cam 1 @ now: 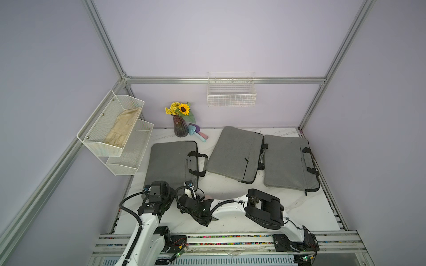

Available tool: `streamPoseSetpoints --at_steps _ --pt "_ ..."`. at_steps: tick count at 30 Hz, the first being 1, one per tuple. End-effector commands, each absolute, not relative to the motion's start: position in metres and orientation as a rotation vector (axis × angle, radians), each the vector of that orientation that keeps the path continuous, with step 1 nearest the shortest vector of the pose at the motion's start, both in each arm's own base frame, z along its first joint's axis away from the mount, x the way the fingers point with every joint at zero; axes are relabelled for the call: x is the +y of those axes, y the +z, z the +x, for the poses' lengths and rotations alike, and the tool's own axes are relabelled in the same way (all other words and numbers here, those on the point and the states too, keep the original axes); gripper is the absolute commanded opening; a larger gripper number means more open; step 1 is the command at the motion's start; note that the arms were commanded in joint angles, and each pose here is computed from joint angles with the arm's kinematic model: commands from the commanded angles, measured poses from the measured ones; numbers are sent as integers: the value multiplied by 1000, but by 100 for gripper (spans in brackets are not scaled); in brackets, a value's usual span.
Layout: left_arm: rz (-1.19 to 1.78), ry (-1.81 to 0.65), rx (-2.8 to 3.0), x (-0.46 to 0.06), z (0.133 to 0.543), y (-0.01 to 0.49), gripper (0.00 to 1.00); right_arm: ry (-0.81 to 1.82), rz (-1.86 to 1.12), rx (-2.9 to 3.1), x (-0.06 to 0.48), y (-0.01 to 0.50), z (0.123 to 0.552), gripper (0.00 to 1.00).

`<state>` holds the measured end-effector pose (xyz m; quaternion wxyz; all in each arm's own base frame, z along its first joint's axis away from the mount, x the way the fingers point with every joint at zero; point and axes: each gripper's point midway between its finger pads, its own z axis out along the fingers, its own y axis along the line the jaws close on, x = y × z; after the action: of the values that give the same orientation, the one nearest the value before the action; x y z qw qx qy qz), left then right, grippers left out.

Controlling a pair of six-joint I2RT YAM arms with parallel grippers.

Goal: Put the mouse into the laptop bag
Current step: Unzip the zipper on the zippered laptop bag.

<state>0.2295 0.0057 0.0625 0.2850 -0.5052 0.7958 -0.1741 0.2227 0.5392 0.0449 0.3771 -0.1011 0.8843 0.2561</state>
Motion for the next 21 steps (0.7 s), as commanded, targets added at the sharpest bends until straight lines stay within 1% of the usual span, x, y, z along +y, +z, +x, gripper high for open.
streamPoseSetpoints --at_steps 1,3,5,6,14,18,21 --pt "-1276 -563 2082 -3 247 94 0 626 -219 2253 537 44 232 27" --pt "-1276 -567 2081 -4 247 95 0 611 -207 2253 534 44 233 16" --pt "-1276 -552 2077 -2 246 95 0 599 -188 2257 528 44 235 3" --pt "-1278 -538 2078 0 246 95 0 599 -184 2258 526 46 235 0" --pt "-1291 -312 2053 29 230 92 0 553 -122 2253 481 67 240 0" --pt "-1223 -282 2035 34 228 101 0 521 -109 2261 452 70 253 0" --pt "-1209 -255 2038 38 225 101 0 502 -123 2233 441 77 255 0"
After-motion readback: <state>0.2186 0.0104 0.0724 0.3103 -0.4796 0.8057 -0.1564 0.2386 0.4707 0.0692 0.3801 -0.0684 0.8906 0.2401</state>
